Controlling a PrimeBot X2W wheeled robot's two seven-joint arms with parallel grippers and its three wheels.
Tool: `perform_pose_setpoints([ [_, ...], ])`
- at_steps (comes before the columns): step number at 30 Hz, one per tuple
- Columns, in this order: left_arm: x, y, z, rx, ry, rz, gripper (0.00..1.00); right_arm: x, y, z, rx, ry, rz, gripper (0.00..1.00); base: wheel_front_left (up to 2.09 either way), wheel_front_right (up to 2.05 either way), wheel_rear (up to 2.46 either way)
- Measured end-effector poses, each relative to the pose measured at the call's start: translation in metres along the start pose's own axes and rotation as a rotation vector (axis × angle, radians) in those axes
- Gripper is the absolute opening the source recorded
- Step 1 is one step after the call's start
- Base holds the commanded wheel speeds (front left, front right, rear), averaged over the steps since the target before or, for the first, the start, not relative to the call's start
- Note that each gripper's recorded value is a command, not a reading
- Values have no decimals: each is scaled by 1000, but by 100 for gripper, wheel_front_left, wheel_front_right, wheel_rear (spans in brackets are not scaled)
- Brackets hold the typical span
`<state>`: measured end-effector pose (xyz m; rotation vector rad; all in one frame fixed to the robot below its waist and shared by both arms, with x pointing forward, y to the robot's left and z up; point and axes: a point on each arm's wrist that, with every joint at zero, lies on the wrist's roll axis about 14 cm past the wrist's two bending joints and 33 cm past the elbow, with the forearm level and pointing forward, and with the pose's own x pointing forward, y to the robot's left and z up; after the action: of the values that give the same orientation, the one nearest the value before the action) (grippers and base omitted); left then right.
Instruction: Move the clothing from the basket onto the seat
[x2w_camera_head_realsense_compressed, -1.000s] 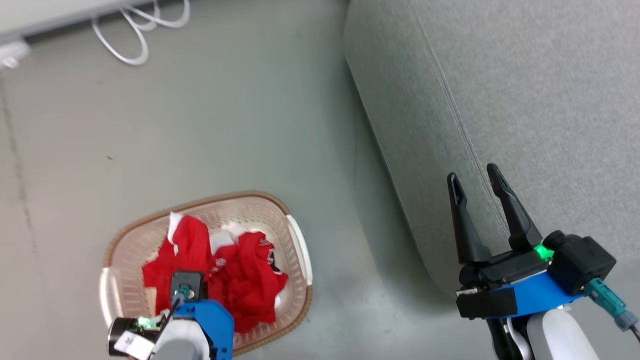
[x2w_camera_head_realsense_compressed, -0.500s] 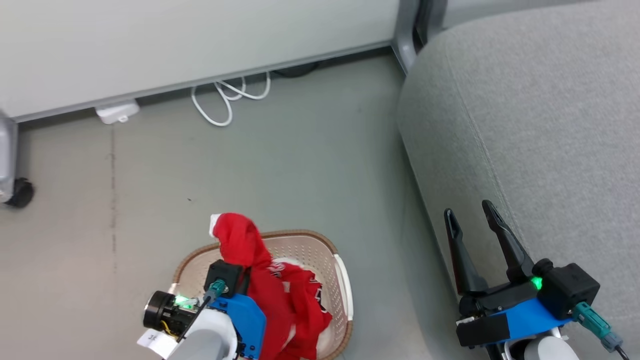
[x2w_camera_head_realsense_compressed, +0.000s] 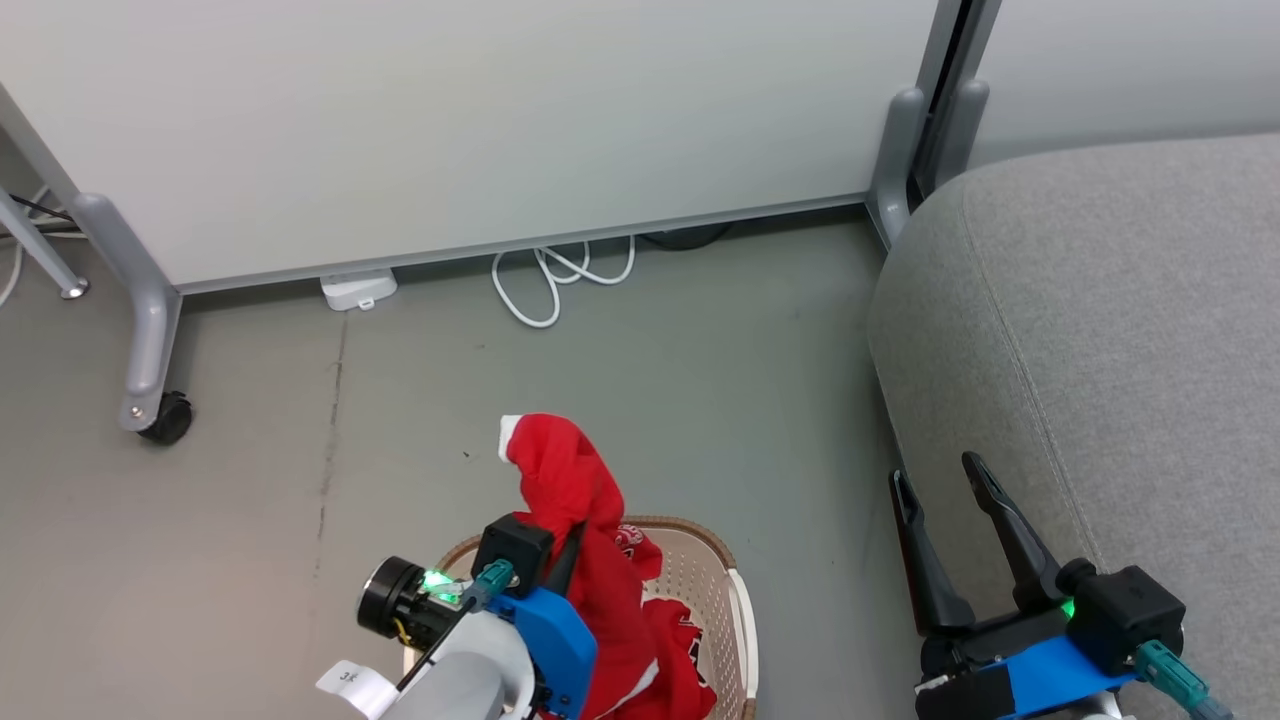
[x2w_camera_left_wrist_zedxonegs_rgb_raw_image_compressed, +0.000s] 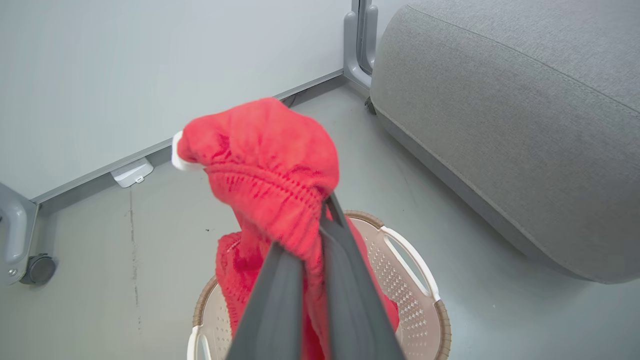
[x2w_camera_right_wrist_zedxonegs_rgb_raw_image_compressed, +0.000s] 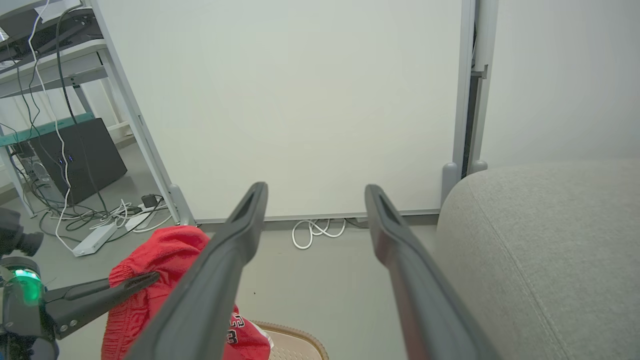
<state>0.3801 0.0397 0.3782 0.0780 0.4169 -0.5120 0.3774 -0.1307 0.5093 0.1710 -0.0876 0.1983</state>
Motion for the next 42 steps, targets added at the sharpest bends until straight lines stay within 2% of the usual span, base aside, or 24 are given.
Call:
perform_pose_setpoints([
  [22, -12, -66, 141, 51, -362, -197, 0, -14, 23, 3, 1, 15, 59, 100, 0, 0, 0],
  [29, -18, -82, 166, 61, -405, -229, 0, -15, 31, 2, 2, 26, 83, 100, 0, 0, 0],
  [42, -19, -91, 175, 54, -412, -241, 0, -17, 33, -2, 1, 50, 89, 100, 0, 0, 0],
])
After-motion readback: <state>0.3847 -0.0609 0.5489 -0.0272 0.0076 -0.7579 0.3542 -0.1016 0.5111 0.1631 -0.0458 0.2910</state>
